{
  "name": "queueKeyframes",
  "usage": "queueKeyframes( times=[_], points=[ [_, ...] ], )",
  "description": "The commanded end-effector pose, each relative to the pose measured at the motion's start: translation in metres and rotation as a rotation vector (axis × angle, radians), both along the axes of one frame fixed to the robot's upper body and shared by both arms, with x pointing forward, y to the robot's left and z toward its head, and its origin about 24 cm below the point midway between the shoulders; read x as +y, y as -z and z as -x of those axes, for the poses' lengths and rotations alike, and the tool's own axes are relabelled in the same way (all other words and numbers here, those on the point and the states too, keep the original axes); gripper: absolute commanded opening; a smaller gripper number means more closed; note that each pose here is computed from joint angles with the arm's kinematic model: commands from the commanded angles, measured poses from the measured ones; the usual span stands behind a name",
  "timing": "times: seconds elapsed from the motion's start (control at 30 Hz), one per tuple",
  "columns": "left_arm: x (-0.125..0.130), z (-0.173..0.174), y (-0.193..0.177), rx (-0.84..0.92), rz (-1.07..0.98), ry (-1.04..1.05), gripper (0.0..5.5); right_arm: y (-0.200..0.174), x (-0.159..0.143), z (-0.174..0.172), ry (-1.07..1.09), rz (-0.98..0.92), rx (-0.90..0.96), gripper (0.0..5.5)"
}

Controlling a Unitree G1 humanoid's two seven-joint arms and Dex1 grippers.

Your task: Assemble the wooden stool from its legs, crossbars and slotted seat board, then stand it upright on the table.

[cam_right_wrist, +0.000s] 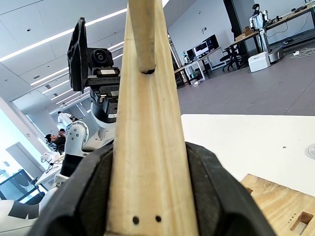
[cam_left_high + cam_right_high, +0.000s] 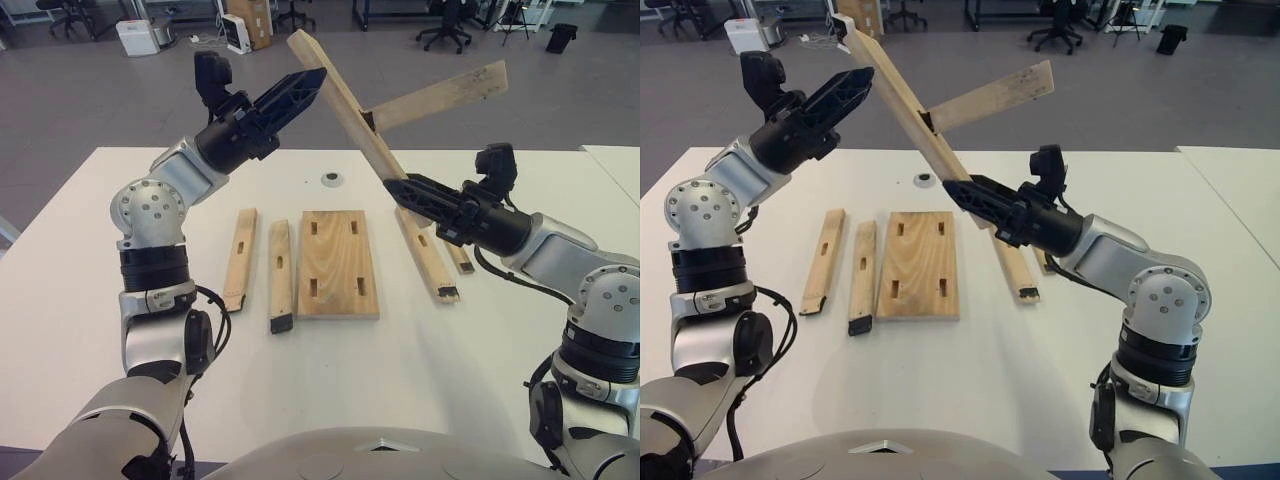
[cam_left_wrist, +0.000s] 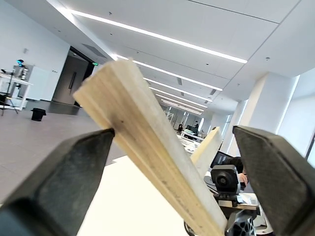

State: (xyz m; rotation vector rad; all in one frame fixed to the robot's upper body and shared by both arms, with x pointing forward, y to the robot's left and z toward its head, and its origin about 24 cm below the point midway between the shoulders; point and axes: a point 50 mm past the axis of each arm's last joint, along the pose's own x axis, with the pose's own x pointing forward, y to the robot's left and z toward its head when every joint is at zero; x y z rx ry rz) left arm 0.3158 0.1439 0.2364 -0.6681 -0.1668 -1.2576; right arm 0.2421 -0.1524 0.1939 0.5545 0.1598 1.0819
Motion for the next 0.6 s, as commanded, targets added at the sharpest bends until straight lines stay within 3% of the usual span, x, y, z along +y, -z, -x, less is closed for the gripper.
queueKeyframes(
  times=[0.03, 0.37, 0.6],
  points=[
    [-0.004, 0.003, 0.002, 0.032, 0.012, 0.058, 4.44, -0.002, 0.003, 0.008, -0.068, -0.024, -0.014, 2.05],
    [0.007, -0.001, 0.023, 0.122, 0.006, -0.007, 4.44, -0.002, 0.001, 0.009, -0.083, -0.015, -0.015, 2.05],
    [0.028, 0.016, 0.045, 0.168, 0.044, -0.132, 4.44, 0.05, -0.036, -0.009, 0.239, 0.153, 0.146, 2.05]
  ],
)
